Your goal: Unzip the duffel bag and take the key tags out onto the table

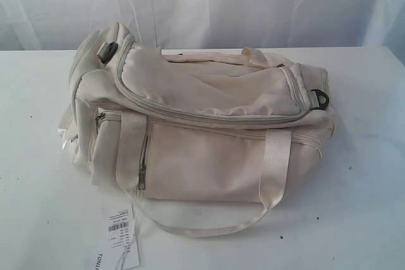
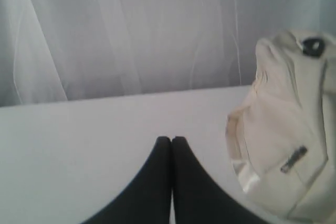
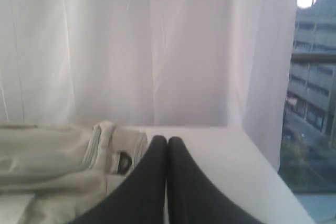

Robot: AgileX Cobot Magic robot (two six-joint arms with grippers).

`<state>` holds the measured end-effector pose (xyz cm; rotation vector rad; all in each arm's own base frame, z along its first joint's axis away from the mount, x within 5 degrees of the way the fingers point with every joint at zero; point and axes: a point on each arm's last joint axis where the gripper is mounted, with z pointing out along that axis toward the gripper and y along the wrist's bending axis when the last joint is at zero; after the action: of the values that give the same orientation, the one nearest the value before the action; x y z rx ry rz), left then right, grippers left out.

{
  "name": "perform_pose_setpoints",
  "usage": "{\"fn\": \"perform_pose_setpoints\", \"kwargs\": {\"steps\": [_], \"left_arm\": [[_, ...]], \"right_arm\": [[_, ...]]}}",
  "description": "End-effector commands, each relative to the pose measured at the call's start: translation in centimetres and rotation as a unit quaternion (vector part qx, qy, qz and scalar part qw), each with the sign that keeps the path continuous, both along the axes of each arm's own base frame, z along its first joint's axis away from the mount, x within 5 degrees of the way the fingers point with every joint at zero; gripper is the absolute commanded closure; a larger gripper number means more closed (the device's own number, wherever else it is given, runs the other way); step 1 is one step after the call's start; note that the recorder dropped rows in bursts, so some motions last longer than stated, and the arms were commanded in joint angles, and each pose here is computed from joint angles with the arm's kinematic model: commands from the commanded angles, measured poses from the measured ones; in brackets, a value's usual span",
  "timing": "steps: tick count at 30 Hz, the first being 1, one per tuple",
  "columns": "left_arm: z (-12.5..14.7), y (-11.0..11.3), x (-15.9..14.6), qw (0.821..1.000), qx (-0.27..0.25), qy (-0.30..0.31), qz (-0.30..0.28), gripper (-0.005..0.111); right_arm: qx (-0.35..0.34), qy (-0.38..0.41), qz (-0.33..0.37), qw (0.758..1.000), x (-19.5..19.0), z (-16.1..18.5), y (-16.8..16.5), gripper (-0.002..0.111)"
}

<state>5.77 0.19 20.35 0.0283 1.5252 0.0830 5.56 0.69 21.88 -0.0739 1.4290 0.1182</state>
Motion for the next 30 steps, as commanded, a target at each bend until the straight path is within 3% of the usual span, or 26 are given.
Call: {"fn": "perform_pose_setpoints", "kwargs": {"steps": [1,9,12,17,20,22,24,30], "left_arm": [[1.1,0.1,-0.2,0.998,-0.002,-0.064,0.004,0.107],[2.2,0.1,-0.4,0.992,0.0,-0.126,0.008,0.107],[3.2,0.2,-0.8,0.983,0.002,-0.185,0.011,0.107],[4.7,0.3,-1.6,0.962,-0.003,-0.274,0.014,0.107],[5.1,0.3,-2.0,0.951,-0.038,-0.308,0.002,0.107],[5.2,0.3,-2.1,0.948,-0.051,-0.315,-0.003,0.107],[5.1,0.3,-1.9,0.951,-0.053,-0.304,-0.004,0.107],[6.6,0.1,-0.2,0.989,-0.085,-0.121,-0.009,0.107]], "right_arm": [[0.009,-0.071,0.002,0.997,-0.3,1.2,0.0,0.108],[0.021,-0.105,0.005,0.994,-0.5,1.8,0.0,0.108],[0.064,-0.14,0.016,0.988,-0.8,2.5,-0.1,0.108],[0.175,-0.136,0.051,0.974,-0.9,2.7,-0.1,0.108],[0.254,-0.112,0.073,0.958,-0.8,2.5,-0.1,0.108],[0.268,-0.06,0.064,0.96,-0.5,2.1,0.0,0.108],[0.264,-0.014,0.05,0.963,-0.5,2.5,0.0,0.108],[0.216,0.051,0.037,0.974,2.0,5.6,0.4,0.108]]}}
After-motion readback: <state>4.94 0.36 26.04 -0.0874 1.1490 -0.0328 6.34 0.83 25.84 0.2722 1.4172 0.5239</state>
